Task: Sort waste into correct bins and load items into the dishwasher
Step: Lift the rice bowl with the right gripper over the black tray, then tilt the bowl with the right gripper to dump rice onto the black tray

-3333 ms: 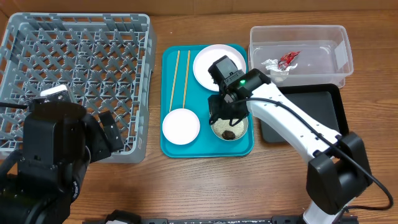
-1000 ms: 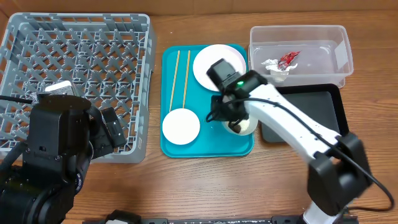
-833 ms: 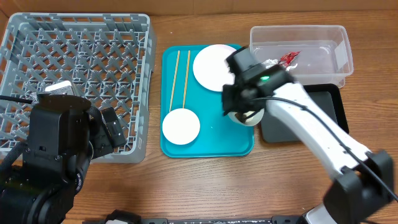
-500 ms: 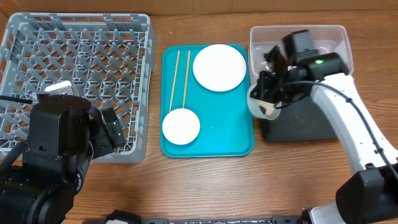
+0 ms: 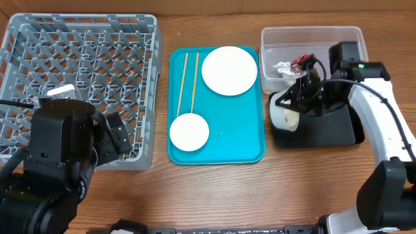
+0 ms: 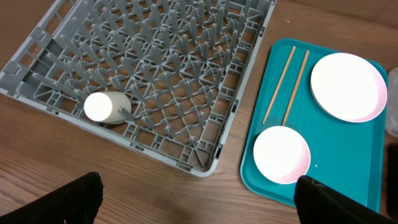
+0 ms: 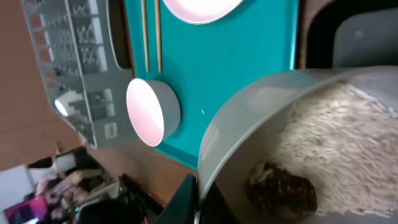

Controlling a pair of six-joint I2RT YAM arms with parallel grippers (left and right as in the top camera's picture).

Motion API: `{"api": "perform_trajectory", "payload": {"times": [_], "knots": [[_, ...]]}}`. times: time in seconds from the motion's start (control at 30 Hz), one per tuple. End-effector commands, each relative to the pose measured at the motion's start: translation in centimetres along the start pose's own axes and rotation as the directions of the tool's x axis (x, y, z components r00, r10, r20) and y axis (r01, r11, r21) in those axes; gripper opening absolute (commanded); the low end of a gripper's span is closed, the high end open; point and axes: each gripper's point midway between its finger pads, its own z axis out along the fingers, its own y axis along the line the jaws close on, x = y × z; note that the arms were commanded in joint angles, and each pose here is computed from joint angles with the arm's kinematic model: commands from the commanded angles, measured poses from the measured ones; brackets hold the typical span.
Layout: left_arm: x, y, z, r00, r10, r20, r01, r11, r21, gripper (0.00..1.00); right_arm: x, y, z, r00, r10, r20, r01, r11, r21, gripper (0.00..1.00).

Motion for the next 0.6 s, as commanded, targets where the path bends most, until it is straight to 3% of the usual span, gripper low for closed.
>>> {"api": "perform_trajectory", "payload": {"times": [0.0,0.2,0.57], "knots": [[0.0,-0.3,0.0,1.0,-0.01,0.0,0.01,1.0,0.011,1.0,0.2,0.4,0.1,1.0,-0.016,0.008,0.017,0.989,-0.147,0.04],[0.0,-0.3,0.0,1.0,-0.01,0.0,0.01,1.0,0.011,1.0,-0.5,0.0,-1.8,0.994,-0.042,0.103,0.074,0.941,-0.33,0.04],[0.0,-0.3,0.0,1.0,-0.01,0.0,0.01,1.0,0.011,1.0,-0.5,-3.4,-4.4,0.976,0.094,0.195,0.004,0.892,-0.451,0.04]]}}
